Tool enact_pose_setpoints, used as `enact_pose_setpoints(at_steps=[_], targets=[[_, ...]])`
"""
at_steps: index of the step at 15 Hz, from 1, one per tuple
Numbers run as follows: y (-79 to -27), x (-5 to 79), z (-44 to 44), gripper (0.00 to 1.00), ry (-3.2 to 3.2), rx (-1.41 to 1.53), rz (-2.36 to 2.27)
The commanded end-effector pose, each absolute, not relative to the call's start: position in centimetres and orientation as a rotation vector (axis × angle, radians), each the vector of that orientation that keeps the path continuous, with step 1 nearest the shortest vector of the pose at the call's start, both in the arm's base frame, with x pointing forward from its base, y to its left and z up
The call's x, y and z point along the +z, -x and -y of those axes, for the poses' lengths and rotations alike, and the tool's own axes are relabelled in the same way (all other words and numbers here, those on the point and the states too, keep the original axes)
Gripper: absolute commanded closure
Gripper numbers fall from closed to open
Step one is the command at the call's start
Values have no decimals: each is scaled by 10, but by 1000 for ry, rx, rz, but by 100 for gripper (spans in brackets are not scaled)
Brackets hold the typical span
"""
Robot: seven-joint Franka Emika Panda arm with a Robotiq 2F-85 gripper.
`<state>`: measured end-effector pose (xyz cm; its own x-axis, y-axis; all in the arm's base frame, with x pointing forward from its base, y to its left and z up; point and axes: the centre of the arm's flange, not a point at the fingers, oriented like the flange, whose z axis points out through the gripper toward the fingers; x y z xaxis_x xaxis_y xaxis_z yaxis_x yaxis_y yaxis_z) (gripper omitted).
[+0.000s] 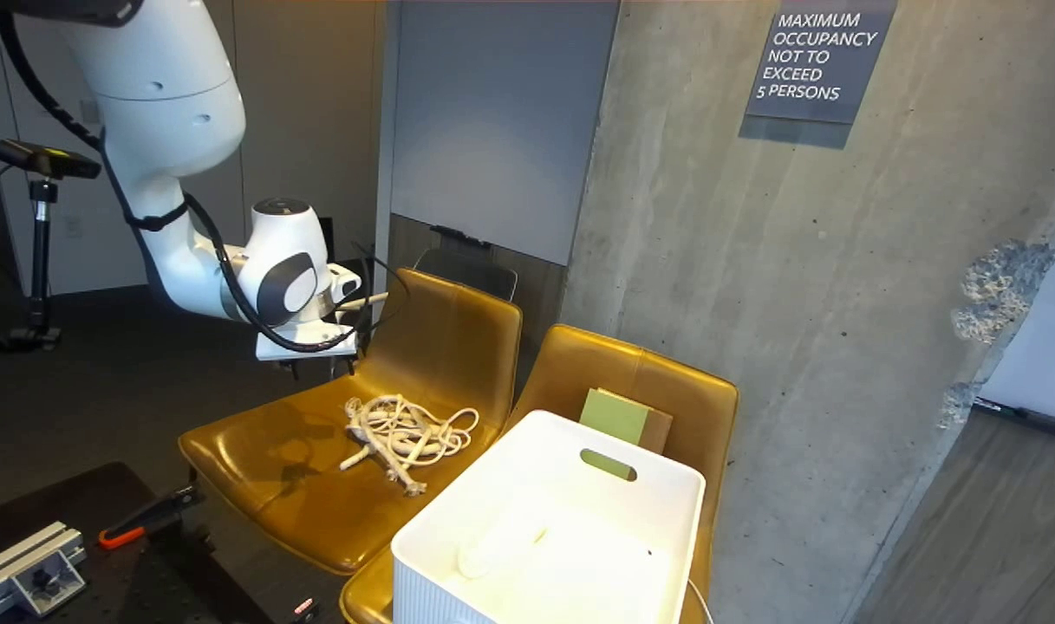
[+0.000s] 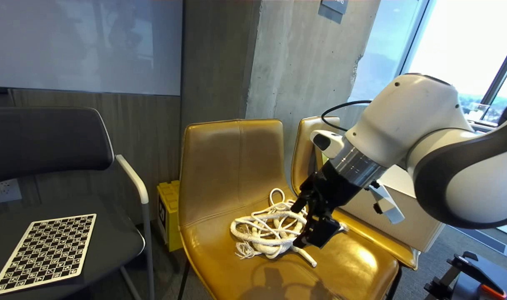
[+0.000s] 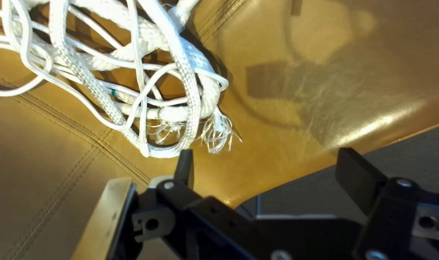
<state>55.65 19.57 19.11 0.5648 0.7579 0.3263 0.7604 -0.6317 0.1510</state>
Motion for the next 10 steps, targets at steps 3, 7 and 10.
enact_pose_setpoints(at_steps=[3, 7, 10], targets=[[-615, 170, -169, 0, 2736, -518, 1669], [-621, 144, -141, 0, 2768, -394, 1741], [-612, 118, -138, 0, 2778, -276, 1746]])
